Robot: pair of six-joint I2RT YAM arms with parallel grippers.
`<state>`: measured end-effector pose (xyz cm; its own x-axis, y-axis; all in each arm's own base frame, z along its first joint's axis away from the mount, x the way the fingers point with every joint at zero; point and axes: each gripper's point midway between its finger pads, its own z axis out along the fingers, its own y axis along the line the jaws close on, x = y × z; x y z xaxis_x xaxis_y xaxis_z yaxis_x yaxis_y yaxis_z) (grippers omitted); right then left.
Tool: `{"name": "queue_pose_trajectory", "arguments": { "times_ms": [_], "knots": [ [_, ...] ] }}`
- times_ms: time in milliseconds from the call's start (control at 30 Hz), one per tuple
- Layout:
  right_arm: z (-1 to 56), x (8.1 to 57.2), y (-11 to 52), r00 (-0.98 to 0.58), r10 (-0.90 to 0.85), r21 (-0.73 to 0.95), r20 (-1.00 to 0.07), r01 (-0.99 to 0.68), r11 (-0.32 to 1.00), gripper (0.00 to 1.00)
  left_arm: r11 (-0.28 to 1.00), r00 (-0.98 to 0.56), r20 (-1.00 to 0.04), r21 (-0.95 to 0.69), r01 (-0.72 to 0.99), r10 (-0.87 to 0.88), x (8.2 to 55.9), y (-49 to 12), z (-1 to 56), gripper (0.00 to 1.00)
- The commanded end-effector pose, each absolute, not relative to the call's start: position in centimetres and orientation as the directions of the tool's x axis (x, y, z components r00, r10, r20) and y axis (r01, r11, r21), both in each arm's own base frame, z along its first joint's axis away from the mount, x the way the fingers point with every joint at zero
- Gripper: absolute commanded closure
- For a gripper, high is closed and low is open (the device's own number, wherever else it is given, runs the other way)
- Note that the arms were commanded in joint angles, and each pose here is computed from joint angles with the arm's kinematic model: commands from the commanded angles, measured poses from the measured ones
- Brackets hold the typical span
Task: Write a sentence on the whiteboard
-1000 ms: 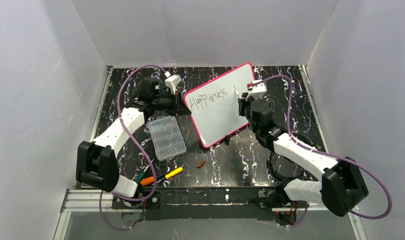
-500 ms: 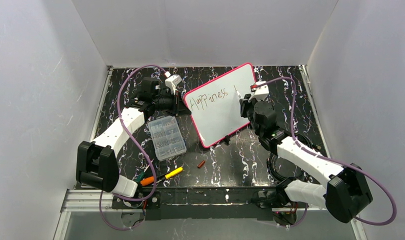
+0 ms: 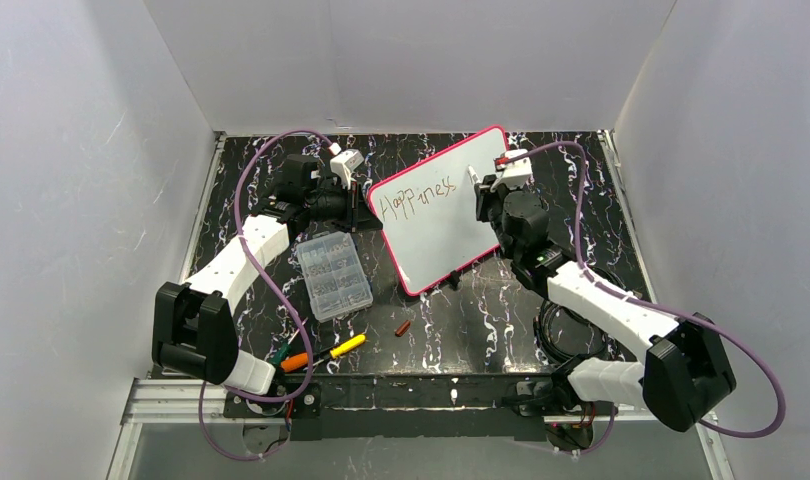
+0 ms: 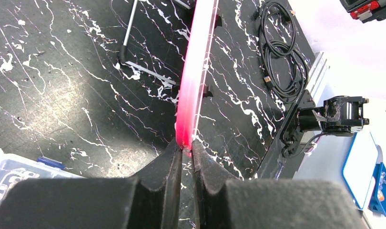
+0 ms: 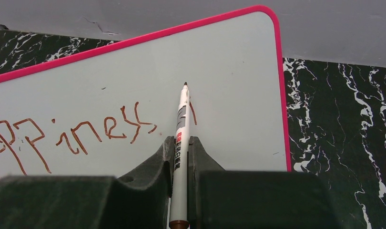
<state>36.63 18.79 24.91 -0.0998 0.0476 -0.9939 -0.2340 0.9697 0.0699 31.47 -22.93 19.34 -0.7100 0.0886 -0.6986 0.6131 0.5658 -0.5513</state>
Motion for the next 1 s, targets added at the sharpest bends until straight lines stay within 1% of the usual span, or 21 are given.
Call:
{"name": "queue_pose_trajectory", "arguments": {
  "times_ms": [0,367,533,667,967],
  "knots": [
    [28.1,37.5,19.0,-0.017,0.087,0.089,-0.996,-0.234,0.968,0.99,0.532,-0.670,-0.736,-0.531,0.659,0.095,30.5,-23.1,21.4,1.00],
    [27.4,37.8,19.3,-0.031,0.076,0.081,-0.997,-0.237,0.968,0.99,0.532,-0.669,-0.737,-0.530,0.660,0.096,30.5,-23.1,21.4,1.00],
    [28.2,37.1,17.9,-0.008,0.081,0.081,-0.997,-0.197,0.977,0.99,0.532,-0.667,-0.739,-0.529,0.662,0.095,30.5,-23.1,21.5,1.00],
    [27.7,37.1,17.0,-0.018,0.070,0.072,-0.997,-0.168,0.983,0.99,0.532,-0.666,-0.739,-0.528,0.662,0.095,30.5,-23.1,21.5,1.00],
    [26.7,37.6,17.8,-0.045,0.063,0.071,-0.997,-0.198,0.978,0.99,0.533,-0.668,-0.738,-0.529,0.661,0.095,30.5,-23.1,21.5,1.00]
  ]
}}
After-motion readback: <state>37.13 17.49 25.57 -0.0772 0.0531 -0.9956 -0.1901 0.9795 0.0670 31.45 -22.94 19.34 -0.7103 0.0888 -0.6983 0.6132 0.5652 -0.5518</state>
